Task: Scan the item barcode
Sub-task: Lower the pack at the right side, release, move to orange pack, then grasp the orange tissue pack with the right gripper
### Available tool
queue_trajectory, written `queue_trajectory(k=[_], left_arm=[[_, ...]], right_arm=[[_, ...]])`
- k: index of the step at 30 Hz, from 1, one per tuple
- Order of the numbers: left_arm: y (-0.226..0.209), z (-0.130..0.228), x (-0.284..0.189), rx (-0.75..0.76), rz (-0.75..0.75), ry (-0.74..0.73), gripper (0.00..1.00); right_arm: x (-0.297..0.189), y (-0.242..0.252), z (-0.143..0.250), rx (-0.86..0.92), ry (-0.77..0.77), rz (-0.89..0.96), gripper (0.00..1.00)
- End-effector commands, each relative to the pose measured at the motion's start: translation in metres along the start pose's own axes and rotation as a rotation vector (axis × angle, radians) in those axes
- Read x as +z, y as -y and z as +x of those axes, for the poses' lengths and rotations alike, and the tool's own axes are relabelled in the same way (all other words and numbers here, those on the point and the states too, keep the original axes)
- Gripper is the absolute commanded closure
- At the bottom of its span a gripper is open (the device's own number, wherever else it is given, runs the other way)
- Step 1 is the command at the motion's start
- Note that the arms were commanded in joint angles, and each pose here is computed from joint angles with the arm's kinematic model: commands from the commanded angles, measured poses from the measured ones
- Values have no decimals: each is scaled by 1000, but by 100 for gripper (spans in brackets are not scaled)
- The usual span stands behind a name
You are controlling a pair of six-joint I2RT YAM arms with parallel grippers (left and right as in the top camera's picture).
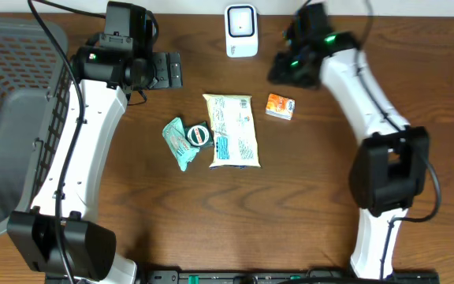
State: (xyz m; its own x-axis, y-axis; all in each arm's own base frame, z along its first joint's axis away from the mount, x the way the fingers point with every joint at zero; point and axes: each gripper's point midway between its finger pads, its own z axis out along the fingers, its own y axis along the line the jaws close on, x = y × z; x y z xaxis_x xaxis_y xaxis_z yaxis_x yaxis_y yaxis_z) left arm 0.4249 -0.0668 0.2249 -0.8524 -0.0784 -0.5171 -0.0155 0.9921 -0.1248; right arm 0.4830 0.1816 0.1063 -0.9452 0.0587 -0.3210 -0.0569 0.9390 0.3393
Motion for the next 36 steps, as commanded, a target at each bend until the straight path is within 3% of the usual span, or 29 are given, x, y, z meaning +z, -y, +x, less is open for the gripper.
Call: queue_trajectory(k=[1, 5, 8, 20, 36], left_arm=[[-1, -3, -5, -6, -4, 13, 2], [-1, -3, -5, -6, -4, 13, 2], [-1, -3, -5, -6, -4, 13, 3], [-1, -3, -5, -6, -4, 13, 2], [-1, -3, -5, -6, -4, 13, 3]], right_arm=[[27, -11, 20, 46, -20, 15, 67], [47, -18, 34, 35, 3, 54, 84], [52, -8, 39, 41, 14, 123, 90], [70, 8, 52, 42, 4, 168, 99], [76, 34, 81, 58, -120, 242, 99]])
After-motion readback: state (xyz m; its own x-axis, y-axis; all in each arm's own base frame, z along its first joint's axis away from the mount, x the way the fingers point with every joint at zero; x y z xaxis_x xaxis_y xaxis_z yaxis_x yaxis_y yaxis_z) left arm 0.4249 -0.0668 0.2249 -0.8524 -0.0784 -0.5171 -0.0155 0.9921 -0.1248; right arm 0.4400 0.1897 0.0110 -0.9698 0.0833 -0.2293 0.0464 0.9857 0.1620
